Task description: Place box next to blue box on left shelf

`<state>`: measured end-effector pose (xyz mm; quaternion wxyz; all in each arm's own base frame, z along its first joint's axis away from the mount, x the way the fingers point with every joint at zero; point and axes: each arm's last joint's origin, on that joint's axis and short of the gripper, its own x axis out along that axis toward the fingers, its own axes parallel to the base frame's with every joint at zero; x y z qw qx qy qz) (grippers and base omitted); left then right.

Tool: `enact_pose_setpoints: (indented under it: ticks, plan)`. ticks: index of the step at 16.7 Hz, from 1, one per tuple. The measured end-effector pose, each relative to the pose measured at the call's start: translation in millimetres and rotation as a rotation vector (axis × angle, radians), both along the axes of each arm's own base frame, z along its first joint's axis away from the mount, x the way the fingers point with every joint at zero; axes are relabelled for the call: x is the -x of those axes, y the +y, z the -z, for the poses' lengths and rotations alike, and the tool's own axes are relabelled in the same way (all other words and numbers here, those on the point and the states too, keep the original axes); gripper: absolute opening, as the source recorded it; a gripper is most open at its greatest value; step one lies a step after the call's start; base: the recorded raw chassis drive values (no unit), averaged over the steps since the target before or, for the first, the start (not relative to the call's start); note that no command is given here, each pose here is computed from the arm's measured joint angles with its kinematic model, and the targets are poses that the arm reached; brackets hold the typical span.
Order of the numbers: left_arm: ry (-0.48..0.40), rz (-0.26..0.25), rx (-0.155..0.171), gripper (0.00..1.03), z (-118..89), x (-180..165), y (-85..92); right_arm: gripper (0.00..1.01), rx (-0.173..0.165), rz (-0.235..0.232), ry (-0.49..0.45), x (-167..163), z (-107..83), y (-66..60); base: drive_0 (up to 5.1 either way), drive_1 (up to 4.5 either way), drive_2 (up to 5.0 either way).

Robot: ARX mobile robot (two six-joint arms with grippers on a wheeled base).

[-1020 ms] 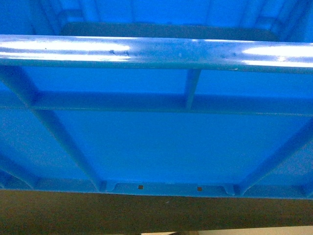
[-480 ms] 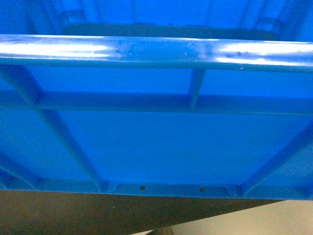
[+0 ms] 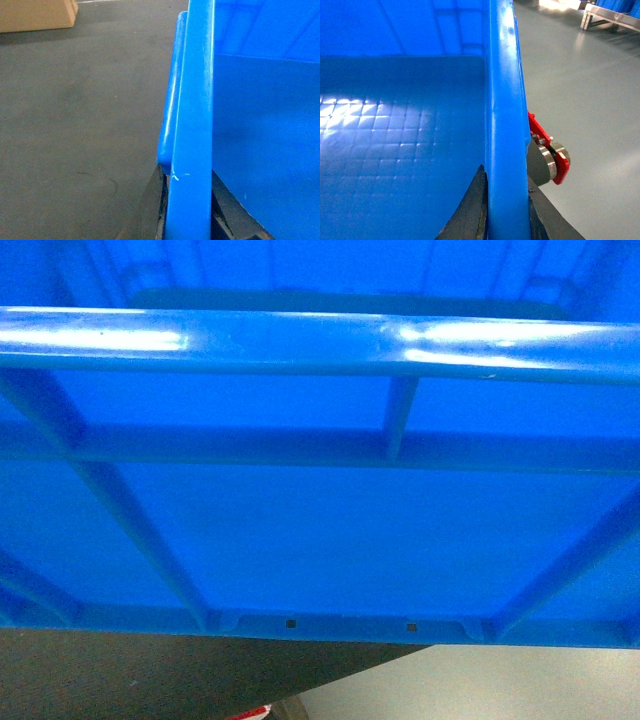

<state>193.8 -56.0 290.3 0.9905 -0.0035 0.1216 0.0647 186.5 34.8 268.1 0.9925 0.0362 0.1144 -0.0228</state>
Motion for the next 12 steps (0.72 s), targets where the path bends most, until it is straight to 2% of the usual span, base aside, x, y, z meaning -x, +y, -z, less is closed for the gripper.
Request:
enact_pose_setpoints:
  ticks: [12]
  plan:
    - [0.001,0.003,-0.003,0.11,0.0,0.0,-0.1,0.1,0.0,0.001,0.0,0.1,-0.1,-0.1,-1.6,-1.59,-1.6]
